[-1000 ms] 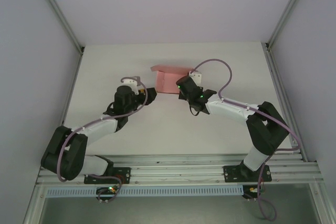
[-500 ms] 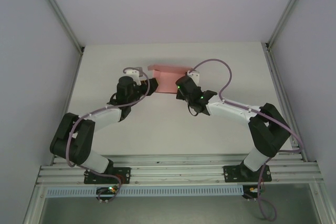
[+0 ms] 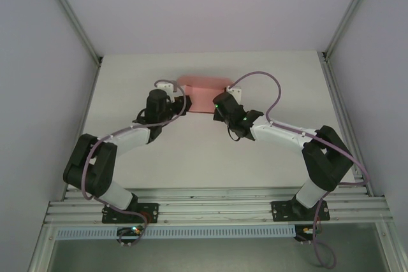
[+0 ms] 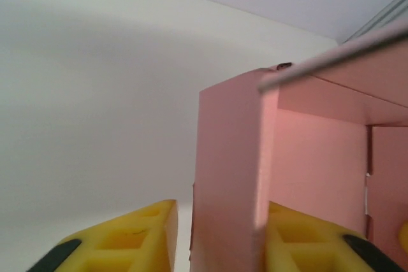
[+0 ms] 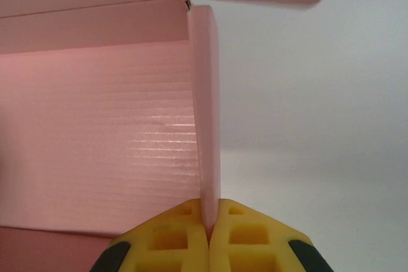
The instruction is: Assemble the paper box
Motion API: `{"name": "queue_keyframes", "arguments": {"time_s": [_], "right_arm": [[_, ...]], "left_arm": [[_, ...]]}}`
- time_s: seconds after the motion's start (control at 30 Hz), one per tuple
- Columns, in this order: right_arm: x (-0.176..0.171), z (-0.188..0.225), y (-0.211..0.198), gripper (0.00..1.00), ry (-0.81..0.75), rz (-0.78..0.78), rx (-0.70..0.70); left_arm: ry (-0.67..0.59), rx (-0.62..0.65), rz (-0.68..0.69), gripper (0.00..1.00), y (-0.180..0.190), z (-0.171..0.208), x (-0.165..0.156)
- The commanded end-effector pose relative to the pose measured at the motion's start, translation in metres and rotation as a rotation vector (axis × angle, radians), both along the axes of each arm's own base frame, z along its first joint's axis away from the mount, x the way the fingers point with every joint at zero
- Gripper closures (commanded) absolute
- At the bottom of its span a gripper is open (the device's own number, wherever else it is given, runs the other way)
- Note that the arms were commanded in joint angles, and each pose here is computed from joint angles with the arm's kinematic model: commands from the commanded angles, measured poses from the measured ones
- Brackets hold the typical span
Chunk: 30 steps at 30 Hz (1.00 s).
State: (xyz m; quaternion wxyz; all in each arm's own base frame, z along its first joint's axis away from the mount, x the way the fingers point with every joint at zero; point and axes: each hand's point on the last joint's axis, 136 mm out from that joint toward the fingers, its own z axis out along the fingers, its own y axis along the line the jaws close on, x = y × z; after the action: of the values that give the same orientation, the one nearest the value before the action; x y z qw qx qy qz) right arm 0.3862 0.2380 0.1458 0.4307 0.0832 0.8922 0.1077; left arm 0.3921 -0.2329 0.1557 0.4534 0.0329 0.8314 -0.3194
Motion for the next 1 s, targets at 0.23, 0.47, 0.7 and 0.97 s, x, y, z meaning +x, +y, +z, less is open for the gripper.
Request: {"name": "queue_keyframes", "arguments": {"time_s": [0.23,0.47,0.7,0.97], "right_arm": [[-0.003,0.018,-0.010,1.00,-0.062,-0.034,-0.063],[-0.007,0.026,-0.009,1.00,-0.096,-0.028,-0.070],[-0.011,0.037,0.000,1.00,-0.132,-0.010,-0.059],[-0.013,0.041,-0.005,1.00,-0.150,-0.023,-0.054]], "left_arm": [[-0.059,0.505,0.145,0.89,0.020,-0.013,0.007],[-0.061,0.736,0.377,0.89,0.042,-0.017,0.016],[-0.049,0.990,0.498,0.84,0.039,-0.027,0.027],[-0.035,0.886,0.488,0.93,0.032,-0.023,0.023]]}}
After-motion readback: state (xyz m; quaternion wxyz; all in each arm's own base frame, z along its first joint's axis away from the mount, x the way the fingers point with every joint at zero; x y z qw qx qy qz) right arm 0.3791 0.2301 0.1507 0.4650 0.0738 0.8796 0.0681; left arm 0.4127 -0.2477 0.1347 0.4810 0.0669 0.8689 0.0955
